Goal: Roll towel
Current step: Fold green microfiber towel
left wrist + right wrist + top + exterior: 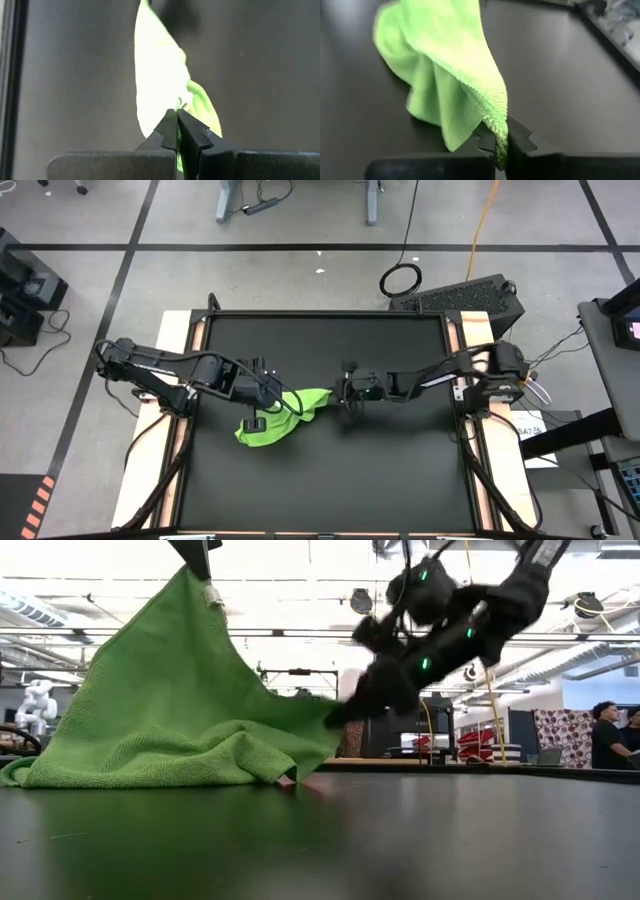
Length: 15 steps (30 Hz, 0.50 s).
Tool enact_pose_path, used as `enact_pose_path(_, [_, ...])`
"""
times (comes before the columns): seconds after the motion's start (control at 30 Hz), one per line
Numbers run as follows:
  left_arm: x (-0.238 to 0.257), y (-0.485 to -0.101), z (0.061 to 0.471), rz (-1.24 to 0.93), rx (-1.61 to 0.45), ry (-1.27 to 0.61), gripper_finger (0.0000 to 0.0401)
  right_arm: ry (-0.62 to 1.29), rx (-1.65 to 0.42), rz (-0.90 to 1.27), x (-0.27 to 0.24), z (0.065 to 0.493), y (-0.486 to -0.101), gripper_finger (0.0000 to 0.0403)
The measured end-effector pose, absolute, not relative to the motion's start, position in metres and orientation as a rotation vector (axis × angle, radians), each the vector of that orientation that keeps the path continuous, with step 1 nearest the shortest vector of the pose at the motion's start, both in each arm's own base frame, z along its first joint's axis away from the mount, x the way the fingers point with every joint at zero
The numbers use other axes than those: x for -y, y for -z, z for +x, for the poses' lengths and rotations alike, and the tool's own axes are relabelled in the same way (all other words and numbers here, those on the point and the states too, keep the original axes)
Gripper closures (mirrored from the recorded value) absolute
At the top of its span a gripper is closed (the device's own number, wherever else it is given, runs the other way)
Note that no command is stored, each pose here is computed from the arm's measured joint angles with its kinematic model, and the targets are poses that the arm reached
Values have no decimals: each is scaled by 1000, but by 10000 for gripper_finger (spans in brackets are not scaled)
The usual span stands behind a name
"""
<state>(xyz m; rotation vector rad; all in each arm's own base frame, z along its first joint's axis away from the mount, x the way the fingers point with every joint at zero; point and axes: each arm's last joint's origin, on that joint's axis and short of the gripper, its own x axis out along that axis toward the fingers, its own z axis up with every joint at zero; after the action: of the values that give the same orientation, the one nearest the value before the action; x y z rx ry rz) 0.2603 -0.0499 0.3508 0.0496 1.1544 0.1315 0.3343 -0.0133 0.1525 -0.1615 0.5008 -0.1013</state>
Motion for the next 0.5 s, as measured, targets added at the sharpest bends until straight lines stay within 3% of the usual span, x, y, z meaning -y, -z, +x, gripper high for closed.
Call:
enact_pose_path(0.3, [62, -393, 254, 135, -996, -163, 400, 0, -462, -203, -16, 274, -243, 402])
enact_pose_path(0.5, [83, -443, 243, 223, -755, -97, 400, -96, -252, -199, -34, 212, -305, 402])
